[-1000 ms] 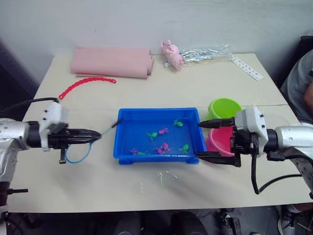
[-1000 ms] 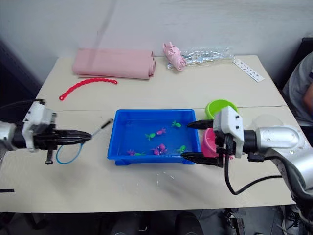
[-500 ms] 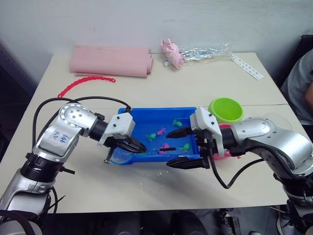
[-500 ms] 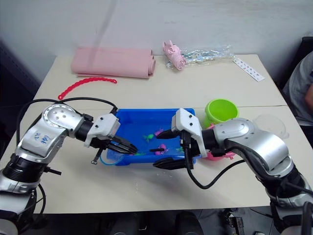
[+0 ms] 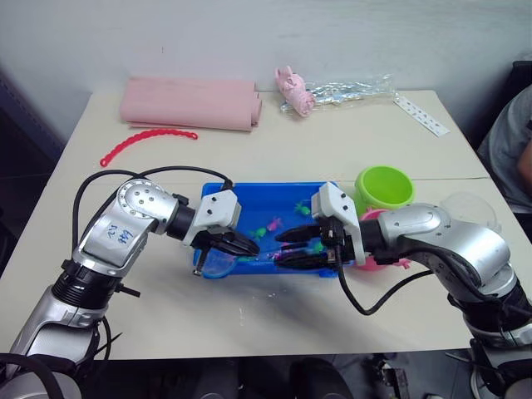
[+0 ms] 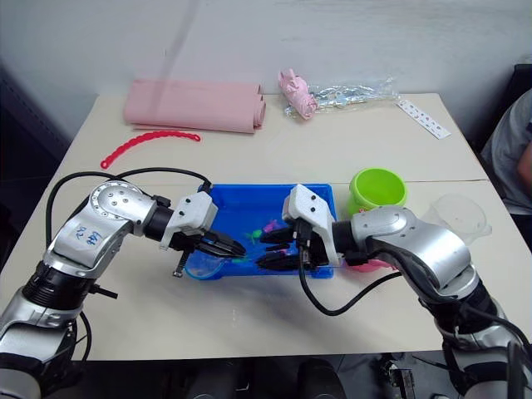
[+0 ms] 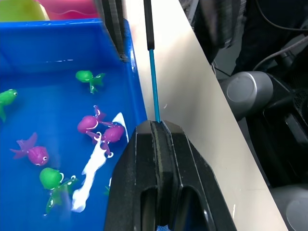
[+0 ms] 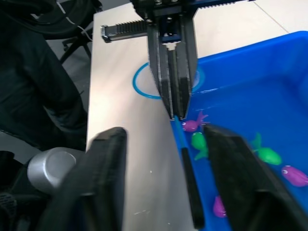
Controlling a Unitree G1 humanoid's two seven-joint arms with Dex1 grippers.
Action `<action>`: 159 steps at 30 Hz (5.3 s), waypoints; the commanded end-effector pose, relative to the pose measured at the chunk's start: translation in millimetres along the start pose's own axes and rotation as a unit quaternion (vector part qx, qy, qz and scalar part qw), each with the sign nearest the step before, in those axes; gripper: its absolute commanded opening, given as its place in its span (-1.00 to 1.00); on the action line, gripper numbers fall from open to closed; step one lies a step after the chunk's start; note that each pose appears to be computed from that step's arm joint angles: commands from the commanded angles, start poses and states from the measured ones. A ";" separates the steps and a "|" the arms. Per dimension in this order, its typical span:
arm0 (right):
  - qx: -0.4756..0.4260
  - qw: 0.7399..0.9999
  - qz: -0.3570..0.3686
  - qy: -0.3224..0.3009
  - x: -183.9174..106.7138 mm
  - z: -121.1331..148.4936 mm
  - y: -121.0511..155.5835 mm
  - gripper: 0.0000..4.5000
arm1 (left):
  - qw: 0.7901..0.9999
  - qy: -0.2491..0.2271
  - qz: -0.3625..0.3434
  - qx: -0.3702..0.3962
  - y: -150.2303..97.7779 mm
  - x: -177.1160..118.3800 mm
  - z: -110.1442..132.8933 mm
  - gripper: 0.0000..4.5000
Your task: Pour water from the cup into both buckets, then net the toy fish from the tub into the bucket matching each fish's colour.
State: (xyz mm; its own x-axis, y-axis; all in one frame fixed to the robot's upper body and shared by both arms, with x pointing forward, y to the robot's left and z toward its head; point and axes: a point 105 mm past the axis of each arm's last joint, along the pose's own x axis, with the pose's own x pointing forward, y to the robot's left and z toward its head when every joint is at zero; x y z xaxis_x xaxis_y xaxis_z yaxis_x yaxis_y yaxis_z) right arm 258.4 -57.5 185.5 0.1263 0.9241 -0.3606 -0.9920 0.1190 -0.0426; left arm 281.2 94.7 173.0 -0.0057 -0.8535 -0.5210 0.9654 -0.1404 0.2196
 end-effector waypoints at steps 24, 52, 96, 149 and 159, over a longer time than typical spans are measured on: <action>-0.019 1.000 -0.002 -0.022 -5.9 1.4 -5.1 -0.99 | 0.999 -0.035 0.014 0.013 -3.6 0.2 13.3 -1.00; -0.198 0.957 -0.150 0.150 -124.0 -32.9 -71.2 -1.00 | 0.971 -0.133 0.186 -0.073 -39.2 -108.4 -55.3 0.98; -0.106 0.977 -0.101 0.156 -98.3 -51.1 -70.1 -1.00 | 0.977 -0.126 0.163 -0.059 -33.1 -95.0 -50.2 0.98; -0.125 0.942 -0.303 -0.069 -189.0 -22.7 4.8 -1.00 | 0.962 -0.238 0.126 -0.035 1.6 -61.1 -5.4 0.98; -0.155 0.912 -0.378 0.032 -222.4 -57.4 28.8 -1.00 | 0.962 -0.256 0.092 -0.027 3.8 -46.3 3.3 0.98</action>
State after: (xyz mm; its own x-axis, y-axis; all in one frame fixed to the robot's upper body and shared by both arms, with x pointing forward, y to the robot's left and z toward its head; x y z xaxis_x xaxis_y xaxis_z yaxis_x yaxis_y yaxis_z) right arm 204.9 -276.8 203.2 0.7644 0.6160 -0.1904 -0.6203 0.6222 -0.4776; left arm 286.0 136.3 190.7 0.0810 -0.9966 -0.0146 0.9804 0.0771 0.1815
